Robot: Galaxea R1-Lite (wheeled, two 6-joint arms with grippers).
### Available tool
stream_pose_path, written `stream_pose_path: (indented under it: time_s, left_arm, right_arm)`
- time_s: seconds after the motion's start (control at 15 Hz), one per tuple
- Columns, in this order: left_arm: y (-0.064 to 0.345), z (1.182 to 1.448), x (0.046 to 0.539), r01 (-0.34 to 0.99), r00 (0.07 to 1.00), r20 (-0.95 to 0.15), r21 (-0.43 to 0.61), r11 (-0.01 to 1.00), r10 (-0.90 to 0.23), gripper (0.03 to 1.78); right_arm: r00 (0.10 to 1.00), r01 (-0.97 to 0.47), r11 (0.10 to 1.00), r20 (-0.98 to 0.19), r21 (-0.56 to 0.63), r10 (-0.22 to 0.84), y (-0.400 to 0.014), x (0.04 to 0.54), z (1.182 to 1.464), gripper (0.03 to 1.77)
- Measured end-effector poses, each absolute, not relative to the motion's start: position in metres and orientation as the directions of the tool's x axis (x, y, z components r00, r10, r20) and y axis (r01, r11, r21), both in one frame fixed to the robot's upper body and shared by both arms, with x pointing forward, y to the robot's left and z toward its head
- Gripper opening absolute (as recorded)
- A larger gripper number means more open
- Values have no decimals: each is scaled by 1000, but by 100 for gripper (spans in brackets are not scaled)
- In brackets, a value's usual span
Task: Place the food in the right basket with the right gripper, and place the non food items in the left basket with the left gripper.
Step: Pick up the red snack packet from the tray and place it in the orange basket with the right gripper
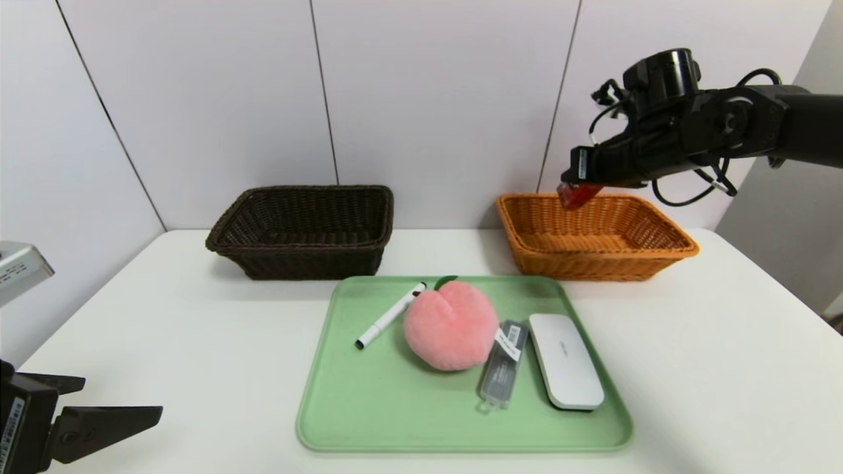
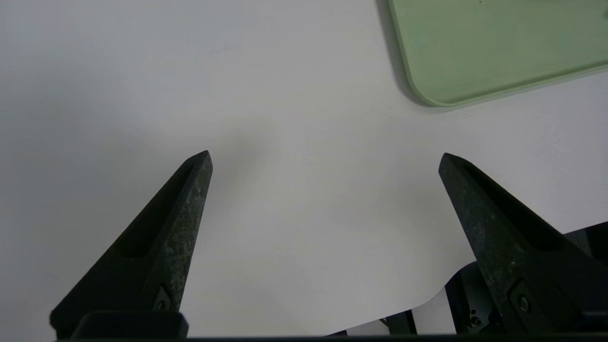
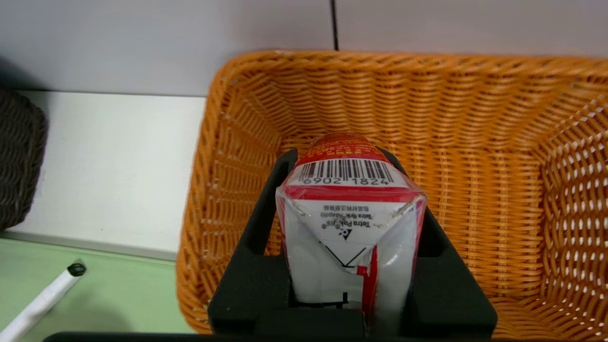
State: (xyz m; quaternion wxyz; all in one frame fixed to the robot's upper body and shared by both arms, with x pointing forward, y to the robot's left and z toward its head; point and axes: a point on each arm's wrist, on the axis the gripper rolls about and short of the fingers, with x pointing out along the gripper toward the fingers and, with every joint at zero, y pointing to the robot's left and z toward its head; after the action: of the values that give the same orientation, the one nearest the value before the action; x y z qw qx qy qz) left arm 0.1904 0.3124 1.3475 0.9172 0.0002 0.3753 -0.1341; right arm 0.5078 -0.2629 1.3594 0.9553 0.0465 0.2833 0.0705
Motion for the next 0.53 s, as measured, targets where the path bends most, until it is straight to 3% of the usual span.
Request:
stream_pose_path:
  time_s: [0.27,0.53]
  left_arm:
    - [312,1345,190,244,676,-696,-101,964,-244,169]
    - [313,1341,189,242,667,-704,-102,965,-242,169]
  right_arm:
    - [781,-90,957,-577,275,239,-281,523,1336,52]
    - [751,-74,944,-605,321,264,-286,532,1319,52]
